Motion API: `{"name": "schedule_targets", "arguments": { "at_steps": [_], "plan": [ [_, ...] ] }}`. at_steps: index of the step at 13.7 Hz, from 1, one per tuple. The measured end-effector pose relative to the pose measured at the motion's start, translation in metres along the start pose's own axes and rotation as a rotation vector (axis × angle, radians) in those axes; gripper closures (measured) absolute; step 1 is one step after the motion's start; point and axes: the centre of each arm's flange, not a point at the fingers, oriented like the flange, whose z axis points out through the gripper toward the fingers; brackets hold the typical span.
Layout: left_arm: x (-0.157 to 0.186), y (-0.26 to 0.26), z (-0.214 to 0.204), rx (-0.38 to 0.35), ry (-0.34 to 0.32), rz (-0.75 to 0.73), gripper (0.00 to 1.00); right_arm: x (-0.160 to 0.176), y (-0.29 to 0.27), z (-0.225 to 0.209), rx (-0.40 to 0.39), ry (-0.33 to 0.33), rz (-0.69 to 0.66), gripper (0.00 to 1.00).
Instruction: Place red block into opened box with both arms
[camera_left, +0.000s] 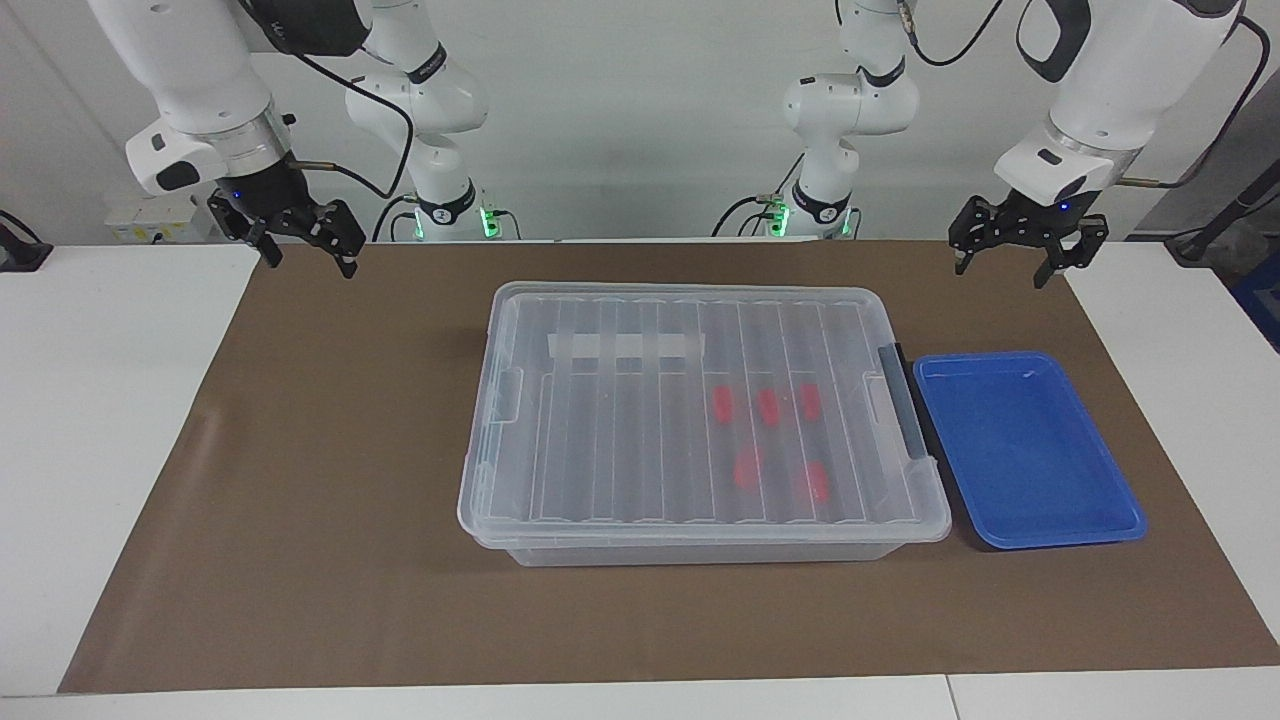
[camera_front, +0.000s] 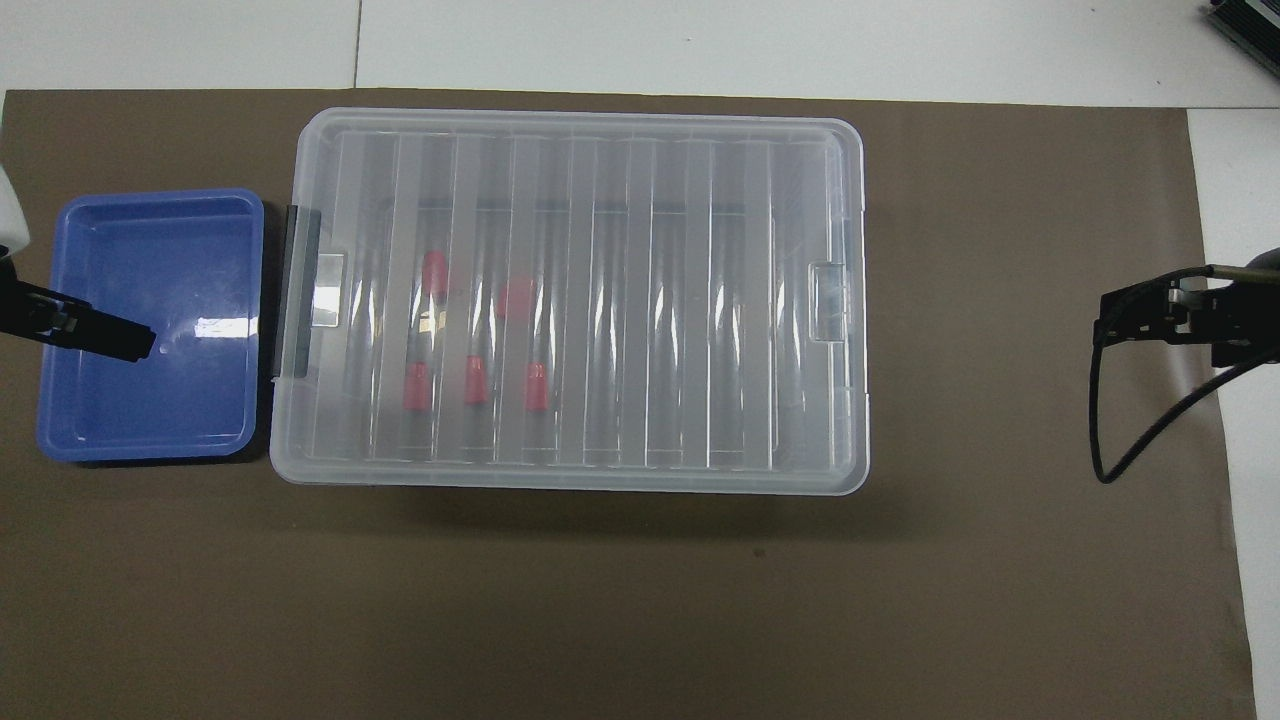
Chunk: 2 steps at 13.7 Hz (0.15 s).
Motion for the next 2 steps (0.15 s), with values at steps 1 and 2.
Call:
{"name": "schedule_targets", "arguments": {
  "at_steps": [1, 2],
  "plan": [
    [0.0000, 0.0000, 0.0000, 0.000, 0.000, 0.000, 0.00, -0.0001, -0.0003, 0.0000, 0.000, 0.000, -0.001, 0.00],
    [0.0000, 0.0000, 0.0000, 0.000, 0.000, 0.000, 0.00, -0.0001, -0.0004, 0.0000, 0.000, 0.000, -0.001, 0.00]
  ]
}}
